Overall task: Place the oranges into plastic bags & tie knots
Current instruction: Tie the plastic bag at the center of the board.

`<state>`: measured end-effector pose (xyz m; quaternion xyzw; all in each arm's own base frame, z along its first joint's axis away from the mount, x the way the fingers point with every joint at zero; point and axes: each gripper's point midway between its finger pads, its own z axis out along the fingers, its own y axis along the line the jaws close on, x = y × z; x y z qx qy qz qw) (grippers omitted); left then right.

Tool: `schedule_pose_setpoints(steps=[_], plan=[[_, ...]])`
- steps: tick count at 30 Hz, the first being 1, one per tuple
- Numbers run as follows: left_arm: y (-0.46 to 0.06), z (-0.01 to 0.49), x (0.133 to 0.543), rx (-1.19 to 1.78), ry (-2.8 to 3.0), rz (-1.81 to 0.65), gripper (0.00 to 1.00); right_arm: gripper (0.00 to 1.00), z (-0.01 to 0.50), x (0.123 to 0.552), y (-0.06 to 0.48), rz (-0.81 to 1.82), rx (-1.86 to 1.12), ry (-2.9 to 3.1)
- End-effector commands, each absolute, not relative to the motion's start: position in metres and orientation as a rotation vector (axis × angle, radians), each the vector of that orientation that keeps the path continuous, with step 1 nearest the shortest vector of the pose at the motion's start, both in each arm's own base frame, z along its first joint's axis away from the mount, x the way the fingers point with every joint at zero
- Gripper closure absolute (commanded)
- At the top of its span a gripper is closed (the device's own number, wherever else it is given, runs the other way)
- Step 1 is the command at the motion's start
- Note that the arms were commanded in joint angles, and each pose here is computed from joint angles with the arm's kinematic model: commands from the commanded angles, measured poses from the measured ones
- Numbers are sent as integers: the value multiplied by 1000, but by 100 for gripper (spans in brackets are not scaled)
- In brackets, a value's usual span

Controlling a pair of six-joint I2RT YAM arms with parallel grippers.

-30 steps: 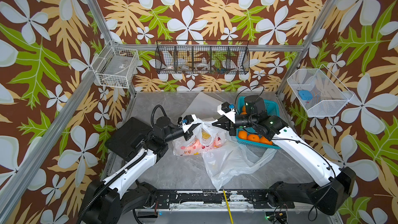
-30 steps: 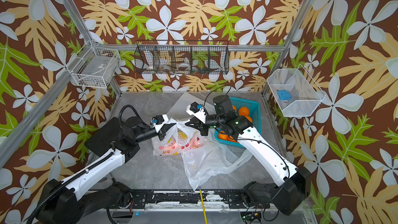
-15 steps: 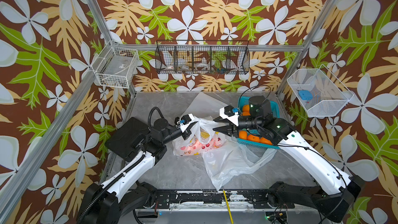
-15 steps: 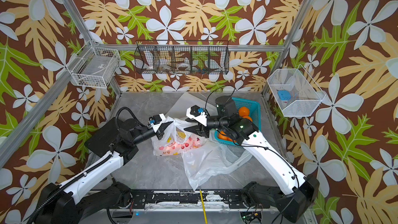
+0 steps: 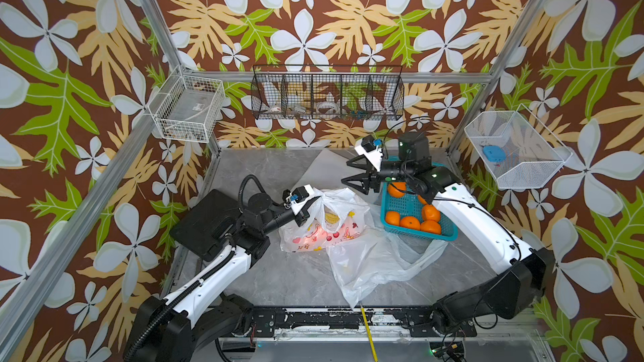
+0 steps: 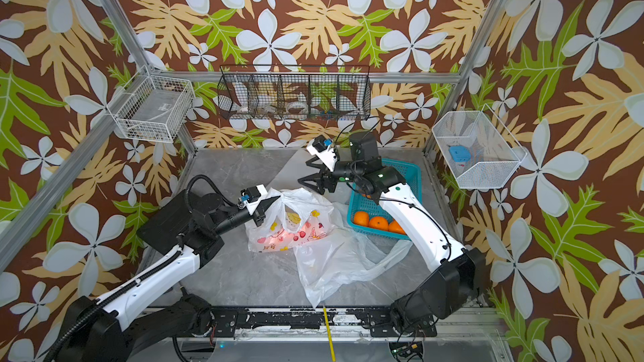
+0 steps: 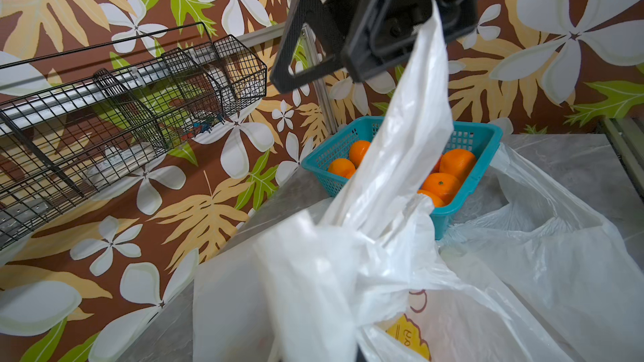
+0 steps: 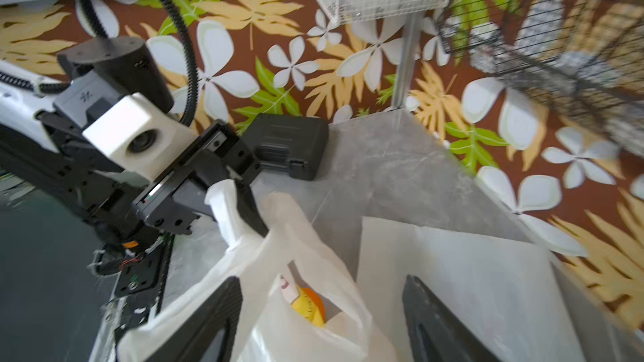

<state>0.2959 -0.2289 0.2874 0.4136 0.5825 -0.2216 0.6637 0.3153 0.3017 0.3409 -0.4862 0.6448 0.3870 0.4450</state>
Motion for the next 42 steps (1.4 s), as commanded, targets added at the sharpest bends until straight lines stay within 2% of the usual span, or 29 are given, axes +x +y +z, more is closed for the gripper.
schedule_pose_setpoints(steps=[1,8,16,20,24,28,30,34,42], plan=[[-229,294,295,938,1280,-486,100,21,326,293,314,1035,-1296,1582],[-229,294,294,944,1279,-484,100,22,287,281,336,1057,-1339,1673],[-229,294,293,948,1272,-481,100,31,264,287,342,1036,-1325,1744],[-229,293,292,950,1276,-483,100,26,277,284,339,1029,-1330,1714],[-228,293,292,950,1275,-480,100,20,318,280,330,1002,-1299,1615],[-228,292,291,950,1278,-484,100,19,348,290,313,1013,-1203,1556],[-228,291,291,950,1278,-485,100,21,344,299,310,971,-1180,1588],[-228,291,291,949,1278,-484,100,33,327,308,309,955,-1167,1658],[-227,294,292,941,1273,-471,100,32,297,283,316,1071,-1243,1685]])
